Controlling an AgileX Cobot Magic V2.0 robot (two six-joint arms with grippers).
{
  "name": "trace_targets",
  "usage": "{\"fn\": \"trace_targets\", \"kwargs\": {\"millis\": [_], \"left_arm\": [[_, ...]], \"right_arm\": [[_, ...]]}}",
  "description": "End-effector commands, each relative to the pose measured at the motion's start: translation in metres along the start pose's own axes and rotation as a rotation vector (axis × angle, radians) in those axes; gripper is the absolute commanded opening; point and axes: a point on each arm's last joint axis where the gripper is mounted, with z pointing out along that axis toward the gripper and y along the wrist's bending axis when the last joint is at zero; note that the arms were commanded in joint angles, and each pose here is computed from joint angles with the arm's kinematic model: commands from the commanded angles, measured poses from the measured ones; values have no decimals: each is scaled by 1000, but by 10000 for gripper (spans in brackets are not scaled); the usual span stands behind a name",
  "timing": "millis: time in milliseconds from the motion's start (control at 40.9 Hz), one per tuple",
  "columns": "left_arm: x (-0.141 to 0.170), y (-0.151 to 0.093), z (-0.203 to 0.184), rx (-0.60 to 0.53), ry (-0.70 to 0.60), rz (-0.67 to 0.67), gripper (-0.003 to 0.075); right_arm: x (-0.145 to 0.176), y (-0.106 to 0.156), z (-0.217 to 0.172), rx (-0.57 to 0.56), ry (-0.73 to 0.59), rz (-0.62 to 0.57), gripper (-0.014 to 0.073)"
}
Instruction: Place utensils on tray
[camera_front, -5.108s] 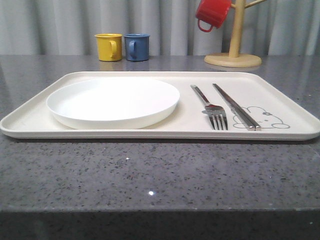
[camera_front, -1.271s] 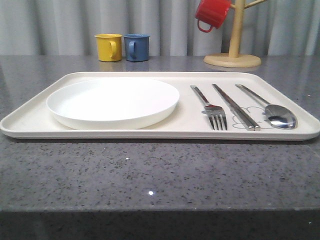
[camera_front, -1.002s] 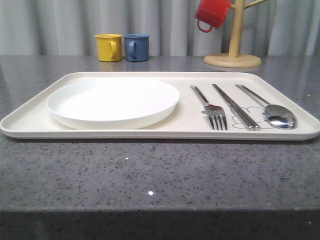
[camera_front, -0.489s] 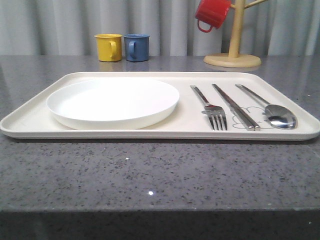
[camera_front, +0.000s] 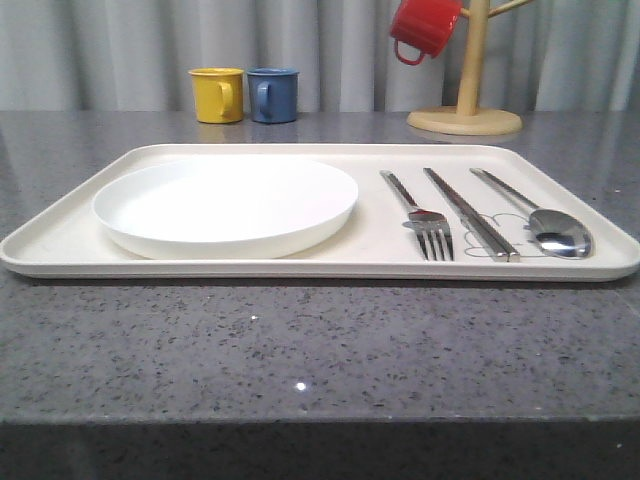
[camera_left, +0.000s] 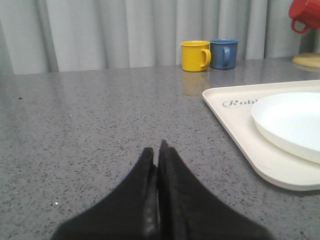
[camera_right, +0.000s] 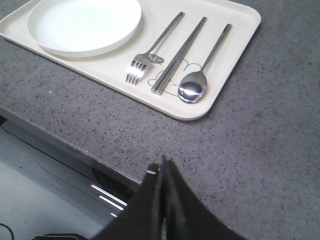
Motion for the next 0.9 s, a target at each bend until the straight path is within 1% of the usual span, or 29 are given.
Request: {"fn": "trace_targets", "kwargs": {"millis": [0,415,880], "left_arm": [[-11,2,-3,-27,-114,-17,-18],[-10,4,-3,-72,-104,-15,-18],[-10,4,-3,-72,-104,-15,-18]], "right_arm": [[-12,0,-3,1,-80,-11,-122],[-12,0,-3,1,-80,-11,-122],[-12,0,-3,1,-80,-11,-122]]}}
